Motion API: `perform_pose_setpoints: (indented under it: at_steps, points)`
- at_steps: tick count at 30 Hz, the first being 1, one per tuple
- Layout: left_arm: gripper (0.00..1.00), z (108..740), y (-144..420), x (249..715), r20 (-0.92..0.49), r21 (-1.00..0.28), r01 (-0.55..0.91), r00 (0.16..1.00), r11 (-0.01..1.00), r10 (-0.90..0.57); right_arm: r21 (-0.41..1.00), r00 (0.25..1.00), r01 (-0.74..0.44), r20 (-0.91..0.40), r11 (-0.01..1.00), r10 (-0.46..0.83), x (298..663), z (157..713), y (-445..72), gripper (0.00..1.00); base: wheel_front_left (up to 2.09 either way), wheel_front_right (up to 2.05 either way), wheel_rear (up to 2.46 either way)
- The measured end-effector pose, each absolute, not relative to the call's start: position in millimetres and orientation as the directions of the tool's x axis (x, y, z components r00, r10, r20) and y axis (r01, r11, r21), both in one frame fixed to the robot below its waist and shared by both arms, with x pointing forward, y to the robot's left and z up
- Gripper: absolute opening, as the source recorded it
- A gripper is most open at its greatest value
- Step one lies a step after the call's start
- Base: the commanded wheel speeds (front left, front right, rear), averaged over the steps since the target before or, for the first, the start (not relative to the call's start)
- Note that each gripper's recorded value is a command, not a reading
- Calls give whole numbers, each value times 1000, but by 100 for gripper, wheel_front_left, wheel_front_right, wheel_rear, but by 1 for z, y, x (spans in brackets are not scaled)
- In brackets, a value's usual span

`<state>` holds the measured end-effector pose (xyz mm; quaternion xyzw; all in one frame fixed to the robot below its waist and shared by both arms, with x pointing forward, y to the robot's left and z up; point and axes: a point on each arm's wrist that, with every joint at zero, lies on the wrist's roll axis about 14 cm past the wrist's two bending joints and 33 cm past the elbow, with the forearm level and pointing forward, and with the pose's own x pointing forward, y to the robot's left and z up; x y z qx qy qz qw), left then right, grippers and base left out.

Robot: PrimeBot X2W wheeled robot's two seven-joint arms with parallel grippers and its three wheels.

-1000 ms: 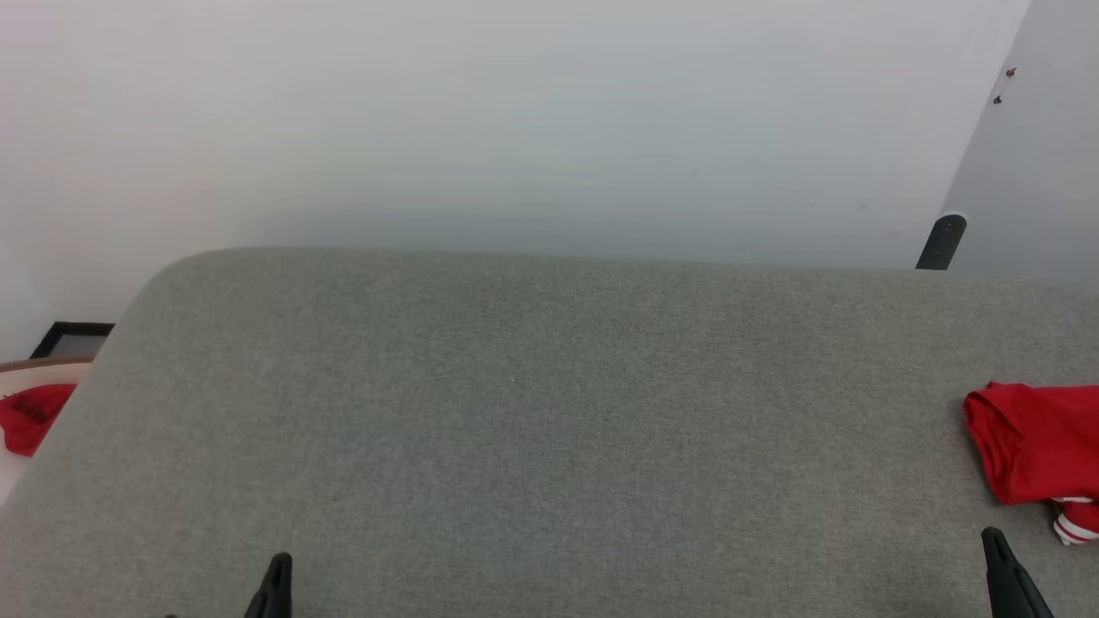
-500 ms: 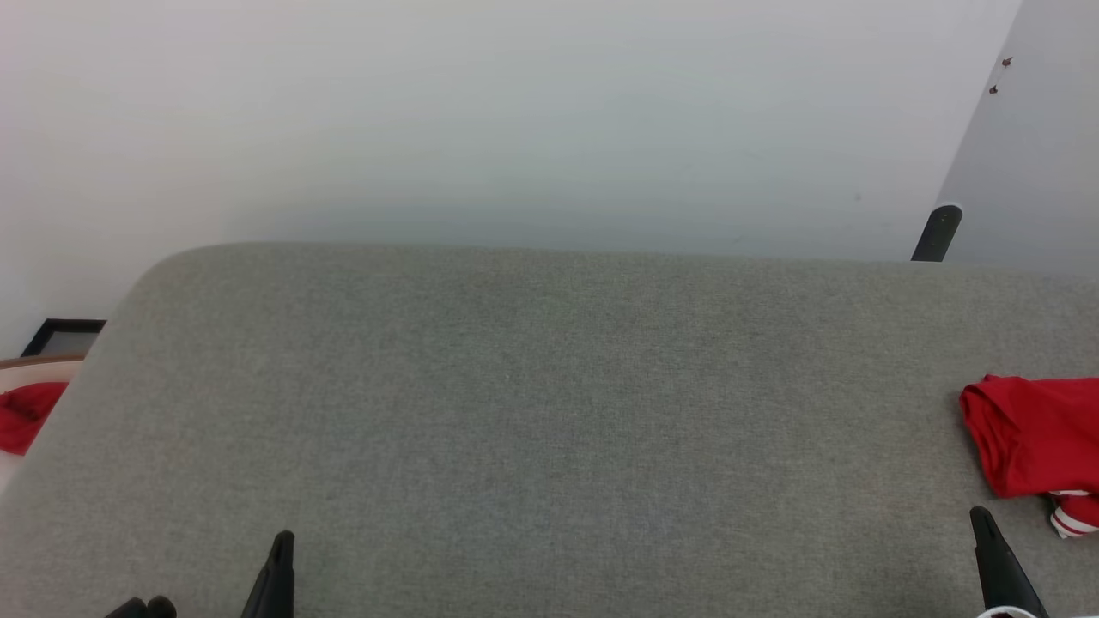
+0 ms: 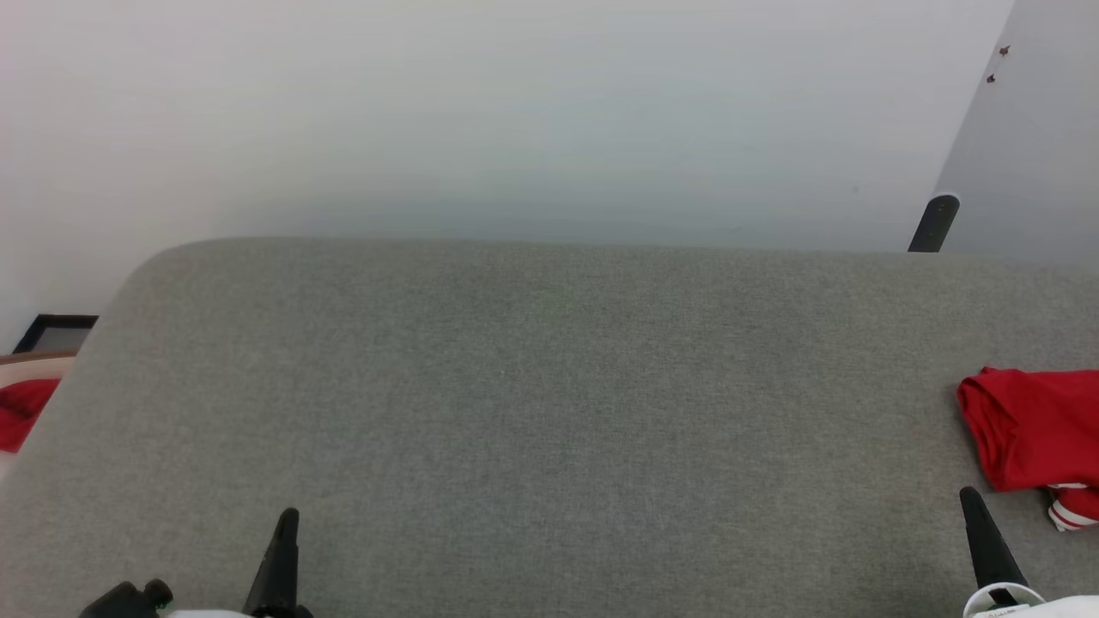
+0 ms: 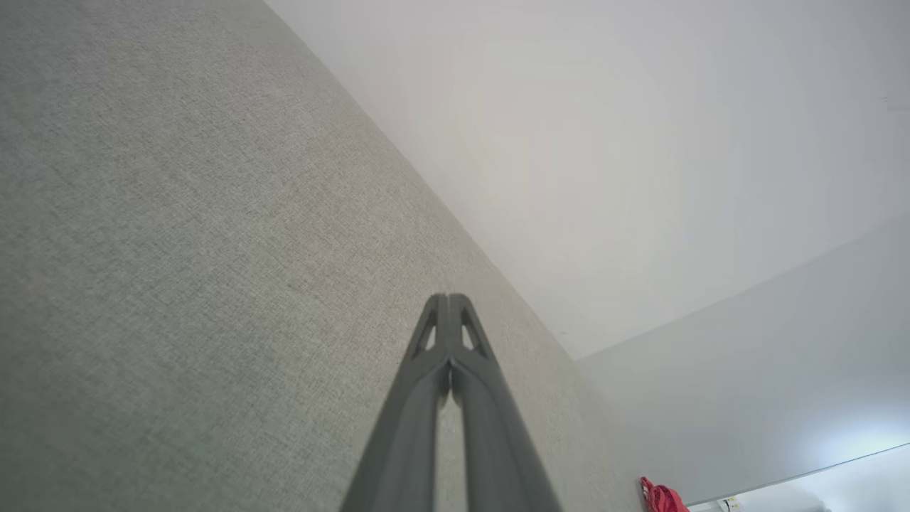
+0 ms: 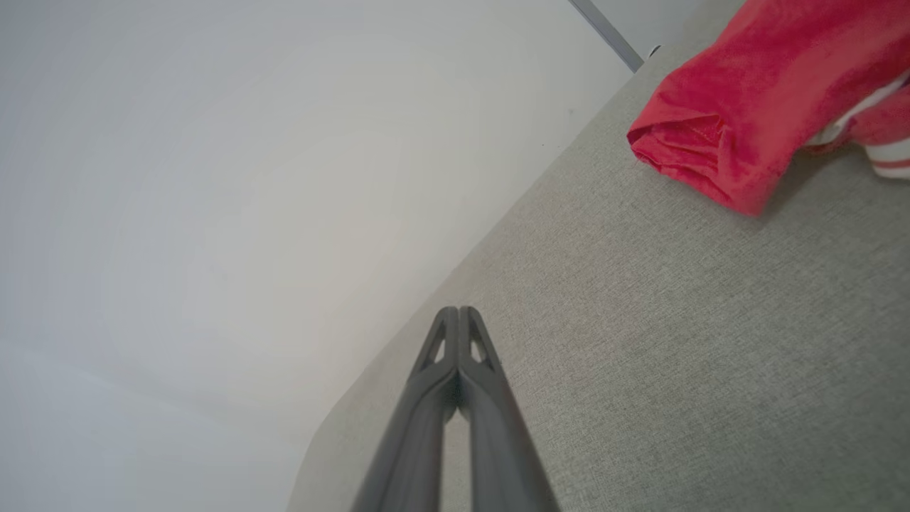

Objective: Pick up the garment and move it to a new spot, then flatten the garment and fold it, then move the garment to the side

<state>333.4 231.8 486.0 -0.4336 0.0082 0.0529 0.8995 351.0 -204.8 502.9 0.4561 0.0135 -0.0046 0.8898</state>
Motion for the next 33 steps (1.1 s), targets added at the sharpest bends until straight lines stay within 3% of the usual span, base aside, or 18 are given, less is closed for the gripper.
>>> perform_pose_setpoints:
  at_steps: [33]
  points:
    - [0, 494, 218, 361, -50, -945, -63, 997, 322, 51, 954, 1000, 17, -19, 300, 5, 370, 504, -201, 0, 0, 0, 0]
